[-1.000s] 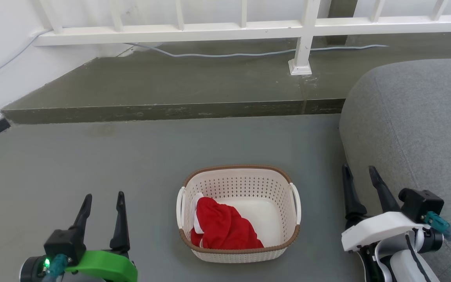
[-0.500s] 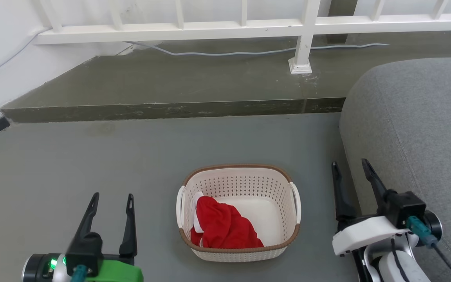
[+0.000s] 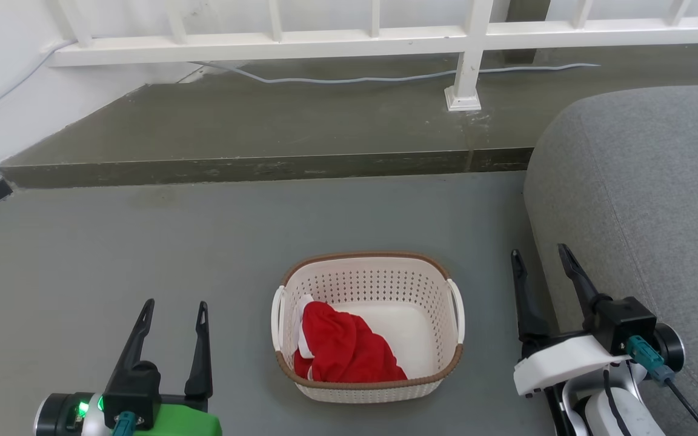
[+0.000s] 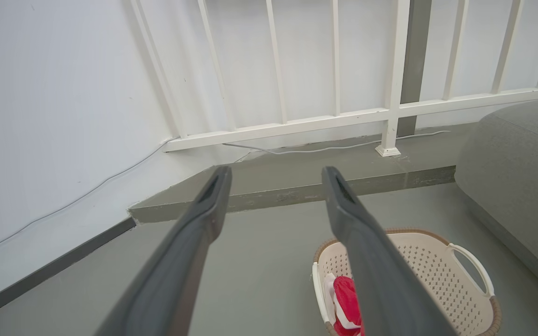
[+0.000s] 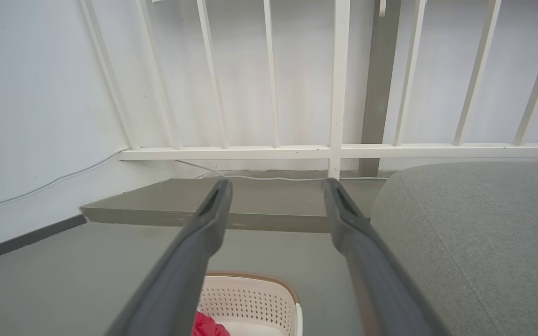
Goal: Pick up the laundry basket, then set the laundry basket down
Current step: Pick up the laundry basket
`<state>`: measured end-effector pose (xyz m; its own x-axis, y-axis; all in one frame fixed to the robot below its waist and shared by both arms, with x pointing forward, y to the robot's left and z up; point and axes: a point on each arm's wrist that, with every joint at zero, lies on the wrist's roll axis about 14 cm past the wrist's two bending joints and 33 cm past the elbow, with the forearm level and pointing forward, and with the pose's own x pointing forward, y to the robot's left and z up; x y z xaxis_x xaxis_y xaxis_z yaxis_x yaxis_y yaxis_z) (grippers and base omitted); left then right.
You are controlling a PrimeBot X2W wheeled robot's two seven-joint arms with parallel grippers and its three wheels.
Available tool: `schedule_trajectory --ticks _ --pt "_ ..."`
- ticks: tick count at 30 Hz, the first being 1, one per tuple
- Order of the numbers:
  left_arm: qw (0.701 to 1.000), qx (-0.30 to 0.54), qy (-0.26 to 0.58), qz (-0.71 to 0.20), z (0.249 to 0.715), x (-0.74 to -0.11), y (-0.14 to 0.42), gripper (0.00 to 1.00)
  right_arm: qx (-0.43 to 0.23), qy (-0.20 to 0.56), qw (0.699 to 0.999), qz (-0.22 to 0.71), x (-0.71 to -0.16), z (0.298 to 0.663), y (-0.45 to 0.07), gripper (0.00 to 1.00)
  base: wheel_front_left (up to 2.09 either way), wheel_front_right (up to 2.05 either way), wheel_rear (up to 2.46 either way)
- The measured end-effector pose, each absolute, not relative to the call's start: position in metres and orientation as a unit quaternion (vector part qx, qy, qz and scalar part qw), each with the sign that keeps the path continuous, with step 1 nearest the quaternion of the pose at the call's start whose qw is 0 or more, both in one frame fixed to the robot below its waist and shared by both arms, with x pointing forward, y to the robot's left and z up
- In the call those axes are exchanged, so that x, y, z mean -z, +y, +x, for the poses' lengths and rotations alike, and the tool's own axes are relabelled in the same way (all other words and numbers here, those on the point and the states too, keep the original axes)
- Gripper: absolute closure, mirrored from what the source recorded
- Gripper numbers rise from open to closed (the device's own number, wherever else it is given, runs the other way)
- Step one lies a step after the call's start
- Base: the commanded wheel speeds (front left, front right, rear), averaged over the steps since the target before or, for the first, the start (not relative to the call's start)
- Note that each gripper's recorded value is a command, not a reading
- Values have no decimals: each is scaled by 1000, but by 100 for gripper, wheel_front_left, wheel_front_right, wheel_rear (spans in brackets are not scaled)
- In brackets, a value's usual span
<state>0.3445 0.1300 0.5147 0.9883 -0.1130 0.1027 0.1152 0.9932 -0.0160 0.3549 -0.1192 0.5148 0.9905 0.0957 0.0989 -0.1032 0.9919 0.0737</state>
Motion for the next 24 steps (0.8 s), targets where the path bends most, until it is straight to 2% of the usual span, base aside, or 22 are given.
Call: schedule_trajectory --ticks 24 --pt "998 61 -17 -21 359 -493 130 0 -33 -14 997 70 -494 368 -126 0 0 0 0"
